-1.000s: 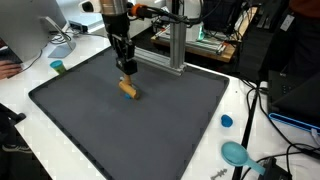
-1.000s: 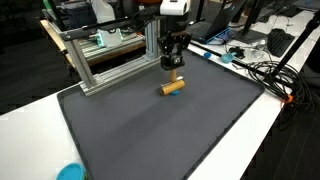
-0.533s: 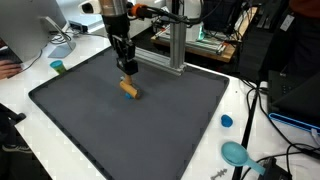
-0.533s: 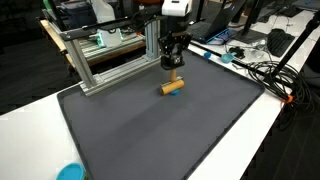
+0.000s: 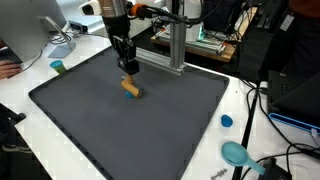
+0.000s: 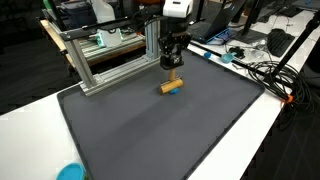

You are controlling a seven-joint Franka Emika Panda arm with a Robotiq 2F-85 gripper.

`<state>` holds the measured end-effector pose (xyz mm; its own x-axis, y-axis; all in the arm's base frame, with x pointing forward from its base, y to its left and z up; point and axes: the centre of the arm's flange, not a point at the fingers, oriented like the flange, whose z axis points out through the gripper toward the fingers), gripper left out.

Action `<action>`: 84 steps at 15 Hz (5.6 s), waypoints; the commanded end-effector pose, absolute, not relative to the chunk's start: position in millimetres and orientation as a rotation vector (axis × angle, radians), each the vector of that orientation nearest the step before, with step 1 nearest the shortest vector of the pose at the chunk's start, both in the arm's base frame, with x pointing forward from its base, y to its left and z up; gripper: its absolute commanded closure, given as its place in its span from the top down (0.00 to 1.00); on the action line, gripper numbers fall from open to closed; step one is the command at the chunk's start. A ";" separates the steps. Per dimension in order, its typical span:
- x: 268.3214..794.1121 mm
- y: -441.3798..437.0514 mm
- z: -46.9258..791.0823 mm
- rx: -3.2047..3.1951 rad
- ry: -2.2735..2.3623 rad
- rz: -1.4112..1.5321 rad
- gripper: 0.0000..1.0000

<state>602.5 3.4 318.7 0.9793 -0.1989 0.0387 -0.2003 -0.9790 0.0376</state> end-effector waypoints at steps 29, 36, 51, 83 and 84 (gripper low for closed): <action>619.0 -9.5 285.6 2.938 -0.594 0.222 0.21; 620.8 -9.8 284.2 2.842 -0.739 0.224 0.21; 612.6 -15.9 303.0 2.855 -0.818 0.314 0.21; 606.0 -22.4 383.1 3.206 -0.287 0.328 0.21; 608.1 -21.0 378.6 3.217 -0.290 0.308 0.21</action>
<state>605.8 -25.5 374.7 0.9632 -0.1781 0.2013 -0.1552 -0.9800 -0.1243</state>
